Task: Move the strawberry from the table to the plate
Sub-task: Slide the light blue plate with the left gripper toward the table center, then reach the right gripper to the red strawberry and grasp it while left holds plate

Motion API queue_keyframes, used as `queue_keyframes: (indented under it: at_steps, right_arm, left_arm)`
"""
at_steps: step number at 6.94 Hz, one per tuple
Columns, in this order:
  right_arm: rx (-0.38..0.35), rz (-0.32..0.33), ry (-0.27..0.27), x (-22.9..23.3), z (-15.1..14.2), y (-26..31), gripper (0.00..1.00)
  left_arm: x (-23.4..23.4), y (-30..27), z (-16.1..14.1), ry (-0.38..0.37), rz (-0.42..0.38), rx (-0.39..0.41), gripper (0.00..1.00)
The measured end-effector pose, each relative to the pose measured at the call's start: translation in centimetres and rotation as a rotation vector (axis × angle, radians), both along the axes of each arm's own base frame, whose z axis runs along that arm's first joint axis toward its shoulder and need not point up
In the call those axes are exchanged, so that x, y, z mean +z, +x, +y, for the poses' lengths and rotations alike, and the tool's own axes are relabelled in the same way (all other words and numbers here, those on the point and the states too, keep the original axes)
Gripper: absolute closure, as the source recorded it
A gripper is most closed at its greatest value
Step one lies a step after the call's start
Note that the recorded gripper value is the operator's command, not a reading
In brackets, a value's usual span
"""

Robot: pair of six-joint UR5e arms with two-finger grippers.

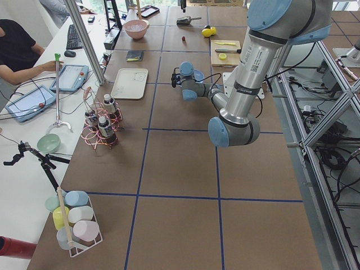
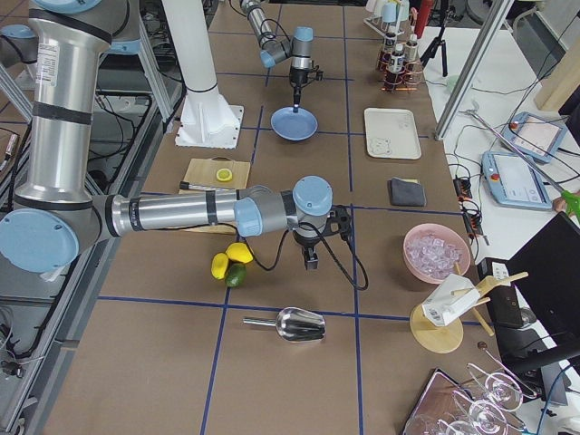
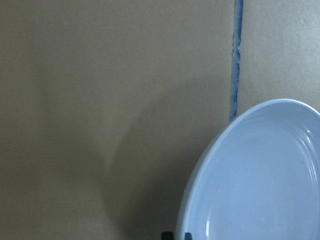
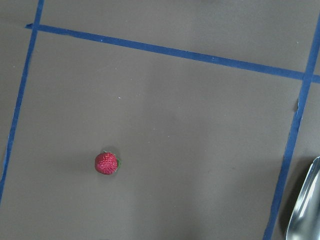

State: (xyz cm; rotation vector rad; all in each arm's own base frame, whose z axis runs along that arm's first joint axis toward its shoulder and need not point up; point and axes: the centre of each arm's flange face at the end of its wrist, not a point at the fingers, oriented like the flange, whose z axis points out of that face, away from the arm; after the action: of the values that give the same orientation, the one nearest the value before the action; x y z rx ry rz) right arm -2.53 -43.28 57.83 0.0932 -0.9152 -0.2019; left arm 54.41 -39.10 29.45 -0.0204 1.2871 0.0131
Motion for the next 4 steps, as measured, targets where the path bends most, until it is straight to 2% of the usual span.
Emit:
queue_keyframes:
  at_steps: [2, 3, 4]
  right_arm:
    - [-0.002, 0.0, -0.004, -0.01, 0.01, -0.25, 0.0]
    - [-0.003, 0.0, -0.005, -0.05, 0.02, -0.33, 0.0]
    - [-0.005, 0.0, -0.006, -0.07, 0.03, -0.48, 0.0]
  left_arm:
    - [0.31, 0.83, -0.72, 0.009, -0.016, -0.035, 1.0]
    - [0.45, 1.01, -0.81, 0.01, -0.02, -0.041, 0.77]
    - [0.51, 1.08, -0.8, 0.01, -0.021, -0.043, 0.47]
